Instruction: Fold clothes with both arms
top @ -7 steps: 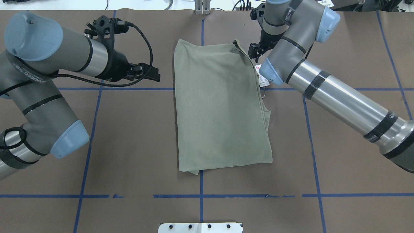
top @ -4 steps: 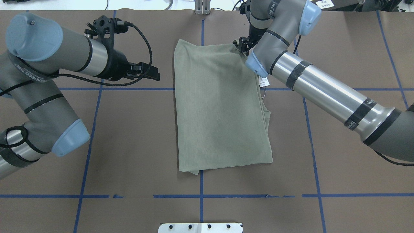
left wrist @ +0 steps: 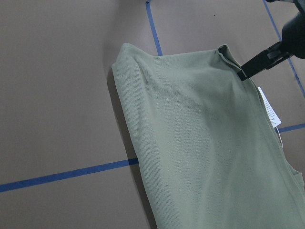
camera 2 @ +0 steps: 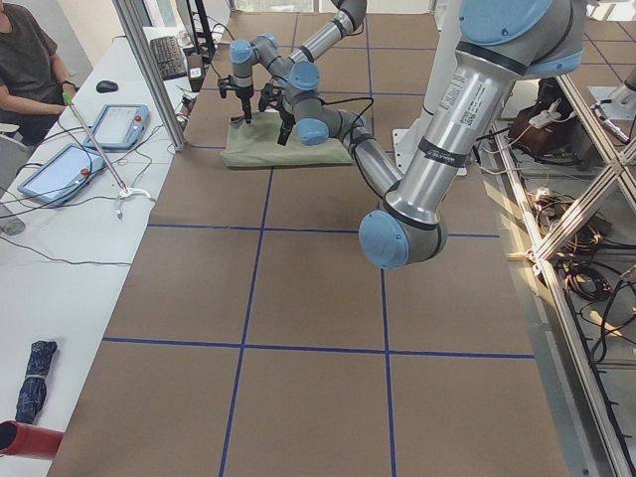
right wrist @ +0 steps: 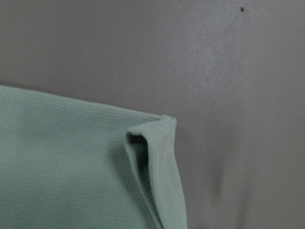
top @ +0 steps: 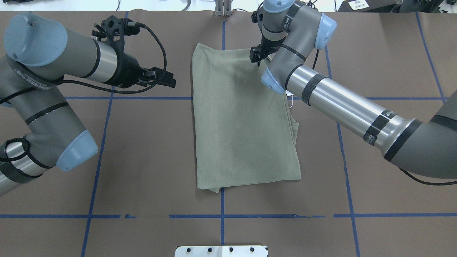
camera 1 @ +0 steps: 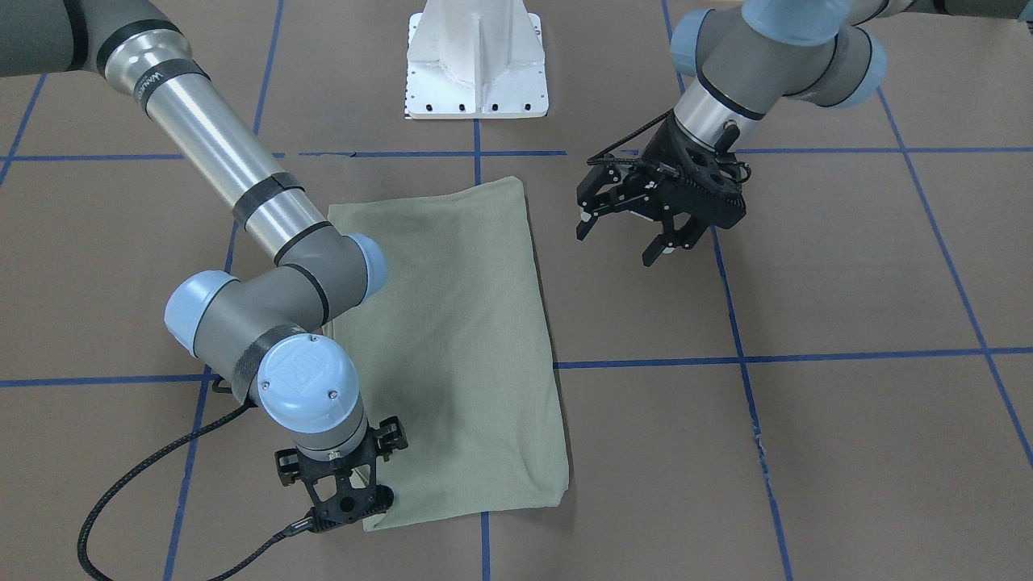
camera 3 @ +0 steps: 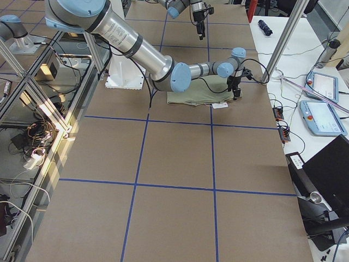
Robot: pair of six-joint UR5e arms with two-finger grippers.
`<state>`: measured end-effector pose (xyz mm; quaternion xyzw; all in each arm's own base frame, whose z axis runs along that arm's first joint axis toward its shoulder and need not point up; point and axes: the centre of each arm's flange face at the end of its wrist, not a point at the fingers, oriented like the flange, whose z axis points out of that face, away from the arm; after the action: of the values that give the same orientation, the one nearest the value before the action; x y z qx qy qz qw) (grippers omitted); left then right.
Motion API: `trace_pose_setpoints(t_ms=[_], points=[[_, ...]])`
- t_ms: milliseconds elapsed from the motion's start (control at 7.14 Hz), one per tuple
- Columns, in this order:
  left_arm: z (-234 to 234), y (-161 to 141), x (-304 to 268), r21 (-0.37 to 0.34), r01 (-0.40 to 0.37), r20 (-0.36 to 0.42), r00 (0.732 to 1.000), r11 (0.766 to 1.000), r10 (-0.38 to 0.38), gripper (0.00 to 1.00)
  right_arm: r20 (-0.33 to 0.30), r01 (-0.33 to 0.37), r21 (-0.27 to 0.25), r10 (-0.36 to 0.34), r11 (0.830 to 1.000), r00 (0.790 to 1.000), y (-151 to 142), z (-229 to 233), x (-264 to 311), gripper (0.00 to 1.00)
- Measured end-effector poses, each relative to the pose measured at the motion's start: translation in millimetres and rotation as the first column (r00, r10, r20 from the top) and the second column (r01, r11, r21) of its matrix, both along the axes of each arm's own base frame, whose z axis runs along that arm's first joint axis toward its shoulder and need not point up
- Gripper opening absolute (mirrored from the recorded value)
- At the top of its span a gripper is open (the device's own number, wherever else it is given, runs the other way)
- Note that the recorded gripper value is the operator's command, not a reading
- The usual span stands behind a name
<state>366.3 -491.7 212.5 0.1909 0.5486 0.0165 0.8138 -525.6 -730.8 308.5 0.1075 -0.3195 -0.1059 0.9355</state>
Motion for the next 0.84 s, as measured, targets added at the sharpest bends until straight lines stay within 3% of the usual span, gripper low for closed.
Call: trace_pose_setpoints(t_ms=[280,840], points=[[4,-1,1,-0.006,0.000,0.004,1.000,1.000,0.000,1.00,-0.004,-0.036,0.027,0.036,0.999,0.999,-11,9,10,1.00],[15,-7,8,-0.011,-0.003,0.004,1.000,1.000,0.003,1.00,-0.020,-0.098,0.001,0.098,0.995,0.995,-42,36,61,1.00]])
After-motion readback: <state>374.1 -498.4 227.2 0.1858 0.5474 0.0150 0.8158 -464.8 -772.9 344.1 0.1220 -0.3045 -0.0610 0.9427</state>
